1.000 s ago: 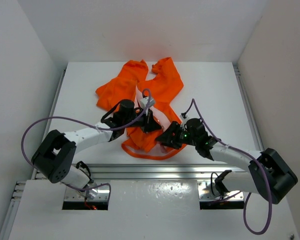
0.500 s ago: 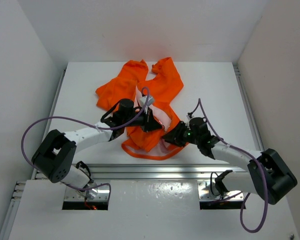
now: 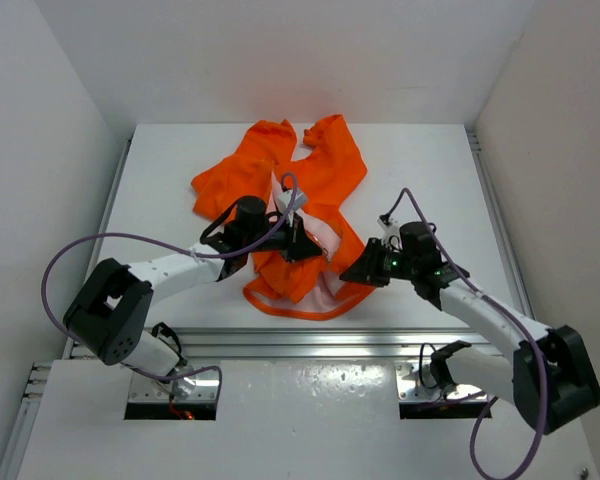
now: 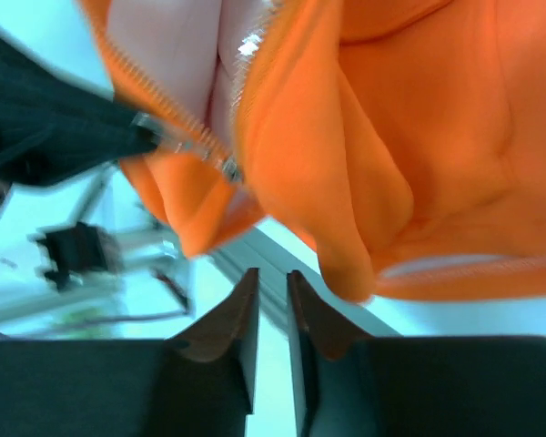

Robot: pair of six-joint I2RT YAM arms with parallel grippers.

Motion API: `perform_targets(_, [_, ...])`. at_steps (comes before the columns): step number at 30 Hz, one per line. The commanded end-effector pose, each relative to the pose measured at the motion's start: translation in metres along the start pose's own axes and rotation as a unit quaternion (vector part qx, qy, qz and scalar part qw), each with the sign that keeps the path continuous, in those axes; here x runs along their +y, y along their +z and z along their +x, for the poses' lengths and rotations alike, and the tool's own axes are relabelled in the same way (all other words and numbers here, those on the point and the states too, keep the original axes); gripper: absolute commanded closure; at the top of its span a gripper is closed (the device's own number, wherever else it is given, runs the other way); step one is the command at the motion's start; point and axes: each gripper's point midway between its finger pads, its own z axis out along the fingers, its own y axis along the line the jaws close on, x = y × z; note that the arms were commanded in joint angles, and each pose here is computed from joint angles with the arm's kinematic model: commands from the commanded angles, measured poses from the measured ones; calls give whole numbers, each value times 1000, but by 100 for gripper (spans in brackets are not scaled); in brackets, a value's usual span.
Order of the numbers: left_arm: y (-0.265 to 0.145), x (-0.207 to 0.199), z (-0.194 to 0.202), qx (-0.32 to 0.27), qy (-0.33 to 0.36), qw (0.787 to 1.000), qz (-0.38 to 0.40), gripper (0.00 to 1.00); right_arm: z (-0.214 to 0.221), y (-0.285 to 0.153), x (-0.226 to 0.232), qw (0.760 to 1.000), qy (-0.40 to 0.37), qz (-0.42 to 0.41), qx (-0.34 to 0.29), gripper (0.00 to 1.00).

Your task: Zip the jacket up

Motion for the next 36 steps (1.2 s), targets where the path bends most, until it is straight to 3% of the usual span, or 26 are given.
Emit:
perform_targets(1, [0, 0, -26, -29, 24, 999, 6, 100, 1, -26, -15, 994, -94, 58, 18, 84])
perform_targets(5, [0, 1, -24, -25, 31, 999, 5, 100, -3, -46, -40, 987, -77, 136, 35, 90])
perform_targets(10, [0, 1, -22, -20, 38, 999, 8, 100, -11, -42, -70, 972, -33, 222, 65, 100])
perform_targets(15, [2, 1, -33, -30, 49, 998, 6, 100, -17, -17, -85, 958, -47, 260, 109, 100])
perform_targets(22, [4, 11, -36, -29, 52, 998, -9, 100, -31, 8, -97, 940, -74, 309, 124, 100])
perform_targets(28, [8, 21, -33, -19, 42, 999, -10, 100, -39, 14, -125, 912, -23, 368, 178, 100])
perform_targets(36, [16, 28, -29, -8, 46, 999, 5, 100, -108, 20, -144, 911, -7, 393, 125, 100])
